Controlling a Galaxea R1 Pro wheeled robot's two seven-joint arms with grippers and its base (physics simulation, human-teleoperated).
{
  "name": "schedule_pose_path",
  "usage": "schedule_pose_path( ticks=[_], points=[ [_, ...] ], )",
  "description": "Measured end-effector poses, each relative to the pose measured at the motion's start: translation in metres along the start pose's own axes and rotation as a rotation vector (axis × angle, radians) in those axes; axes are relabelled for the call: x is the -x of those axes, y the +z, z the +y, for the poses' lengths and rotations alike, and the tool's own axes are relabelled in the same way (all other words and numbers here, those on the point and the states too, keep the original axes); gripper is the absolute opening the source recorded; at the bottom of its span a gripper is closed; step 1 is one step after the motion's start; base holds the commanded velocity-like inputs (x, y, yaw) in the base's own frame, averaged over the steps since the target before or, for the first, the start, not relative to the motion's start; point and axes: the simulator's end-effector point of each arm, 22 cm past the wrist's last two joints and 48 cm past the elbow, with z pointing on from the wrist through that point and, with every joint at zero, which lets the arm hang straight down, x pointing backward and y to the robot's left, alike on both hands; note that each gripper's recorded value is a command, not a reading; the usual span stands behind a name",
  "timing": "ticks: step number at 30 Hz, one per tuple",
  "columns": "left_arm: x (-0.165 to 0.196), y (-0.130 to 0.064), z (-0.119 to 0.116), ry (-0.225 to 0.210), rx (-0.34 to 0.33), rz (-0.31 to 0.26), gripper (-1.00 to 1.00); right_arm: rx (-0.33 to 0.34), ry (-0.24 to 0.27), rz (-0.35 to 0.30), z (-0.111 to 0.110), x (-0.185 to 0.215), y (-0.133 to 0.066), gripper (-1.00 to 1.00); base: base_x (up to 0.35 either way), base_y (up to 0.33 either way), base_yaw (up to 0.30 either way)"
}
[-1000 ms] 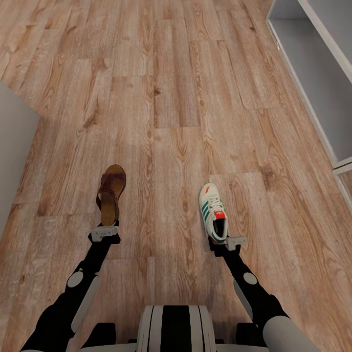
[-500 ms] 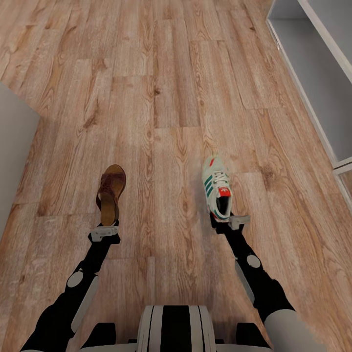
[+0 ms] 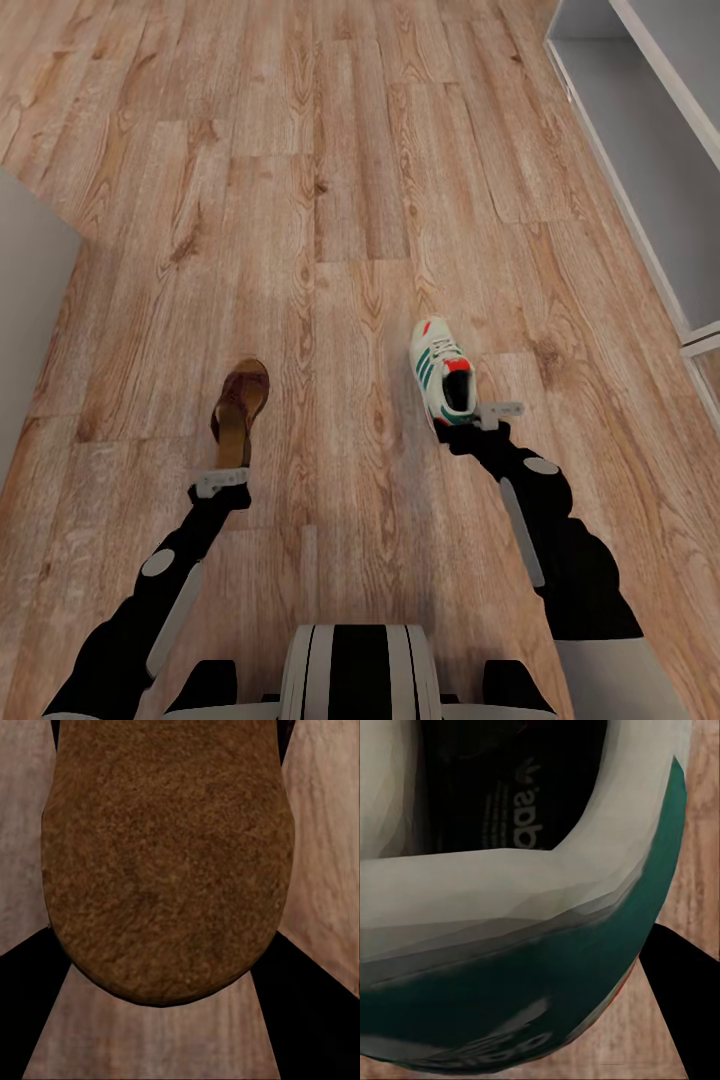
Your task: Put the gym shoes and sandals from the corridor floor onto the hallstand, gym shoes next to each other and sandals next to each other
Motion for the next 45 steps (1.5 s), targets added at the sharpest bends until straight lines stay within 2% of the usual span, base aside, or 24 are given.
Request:
schedule_pose_path(
  ticks=[3, 9, 28, 45],
  points=[
    [-0.011, 0.000, -0.003, -0.005, -0.005, 0.080, -1.00, 0.000, 0.003, 0.047, 0.001, -0.006, -0.004, -1.00, 0.000, 0.000, 0.000],
    [0.032, -0.014, -0.029, -0.001, -0.062, 0.186, -1.00, -0.001, 0.004, 0.068, -0.001, -0.008, -0.006, -1.00, 0.000, 0.000, 0.000],
    [0.040, -0.017, -0.029, 0.005, -0.060, 0.182, -1.00, 0.008, 0.005, 0.058, 0.003, -0.002, -0.009, -1.00, 0.000, 0.000, 0.000],
    [0.064, -0.025, -0.032, 0.009, -0.063, 0.141, -1.00, 0.007, -0.001, 0.016, 0.005, 0.022, -0.023, -1.00, 0.000, 0.000, 0.000]
  ],
)
